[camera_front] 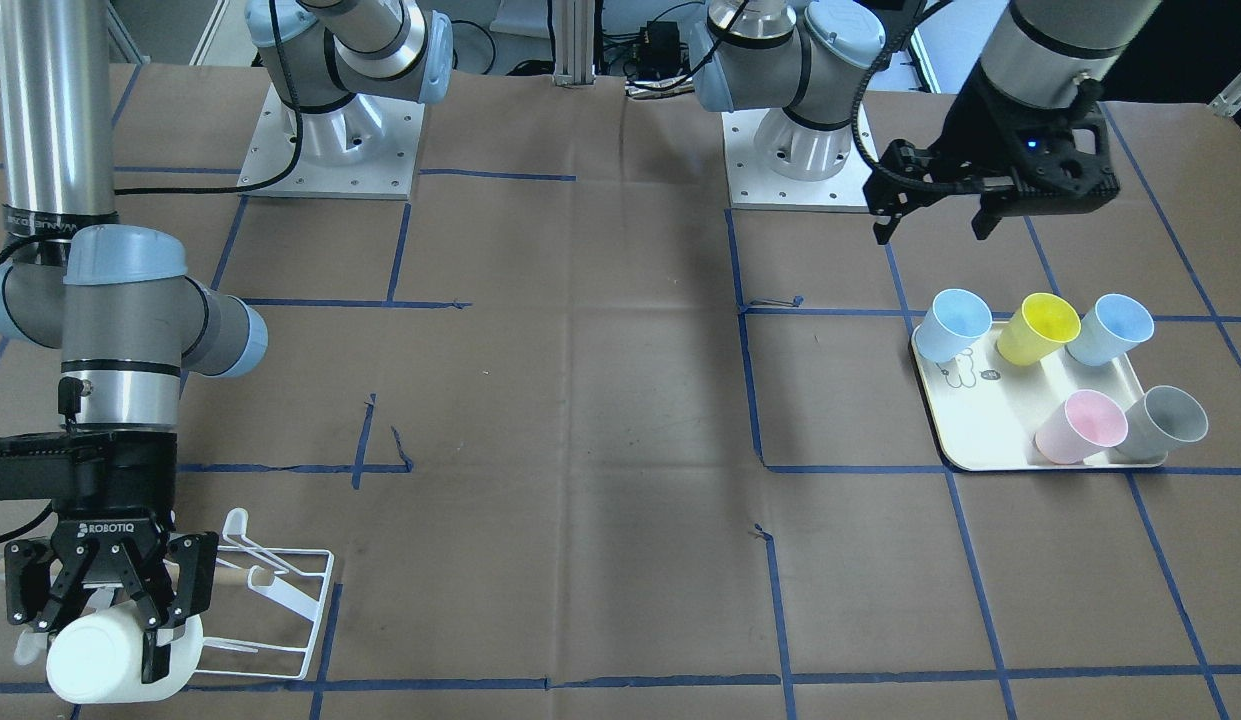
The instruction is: Transfer IKEA cup to right arm and place on rack
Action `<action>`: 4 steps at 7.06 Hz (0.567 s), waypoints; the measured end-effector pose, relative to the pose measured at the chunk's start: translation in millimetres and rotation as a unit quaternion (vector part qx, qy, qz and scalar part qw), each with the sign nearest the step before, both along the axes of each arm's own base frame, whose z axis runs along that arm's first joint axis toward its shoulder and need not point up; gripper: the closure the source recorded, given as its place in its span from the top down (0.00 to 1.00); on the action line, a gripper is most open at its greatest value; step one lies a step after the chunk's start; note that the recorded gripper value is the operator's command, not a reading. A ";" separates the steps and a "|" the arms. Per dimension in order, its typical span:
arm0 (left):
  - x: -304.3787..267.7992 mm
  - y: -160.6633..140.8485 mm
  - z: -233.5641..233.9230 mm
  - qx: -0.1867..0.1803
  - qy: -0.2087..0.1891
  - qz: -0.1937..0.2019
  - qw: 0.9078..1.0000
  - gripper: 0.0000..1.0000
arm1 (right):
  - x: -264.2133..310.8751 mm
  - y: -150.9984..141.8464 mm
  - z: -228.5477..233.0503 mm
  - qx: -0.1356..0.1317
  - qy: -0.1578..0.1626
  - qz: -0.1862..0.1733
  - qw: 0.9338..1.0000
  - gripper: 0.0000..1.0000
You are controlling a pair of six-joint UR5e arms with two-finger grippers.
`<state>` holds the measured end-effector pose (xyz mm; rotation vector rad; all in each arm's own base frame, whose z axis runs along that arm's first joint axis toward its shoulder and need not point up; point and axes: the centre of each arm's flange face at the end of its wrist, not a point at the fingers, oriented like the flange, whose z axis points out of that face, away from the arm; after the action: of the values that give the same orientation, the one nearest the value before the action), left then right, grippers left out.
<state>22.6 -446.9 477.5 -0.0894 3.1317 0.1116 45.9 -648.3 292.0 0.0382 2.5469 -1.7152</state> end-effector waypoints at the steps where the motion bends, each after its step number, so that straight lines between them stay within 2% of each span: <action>1: 29.7 17.4 -15.6 0.012 0.009 -0.002 1.000 0.96 | 0.3 -0.8 -4.9 0.004 -0.001 0.000 1.000 0.17; 2: 52.9 35.2 -32.2 0.022 0.018 -0.003 1.000 0.95 | 1.2 -2.1 -12.3 0.008 -0.002 0.001 1.000 0.27; 3: 68.1 47.8 -46.4 0.028 0.025 -0.004 0.999 0.94 | 2.8 -2.9 -18.9 0.012 -0.003 0.002 1.000 0.87; 4: 76.2 53.2 -59.5 0.029 0.029 -0.006 0.999 0.94 | 4.2 -3.2 -22.2 0.015 -0.004 0.003 1.000 1.00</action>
<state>98.8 -393.6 418.0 -0.0695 3.1832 0.2102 50.2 -651.6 269.9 0.0391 2.5645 -1.6726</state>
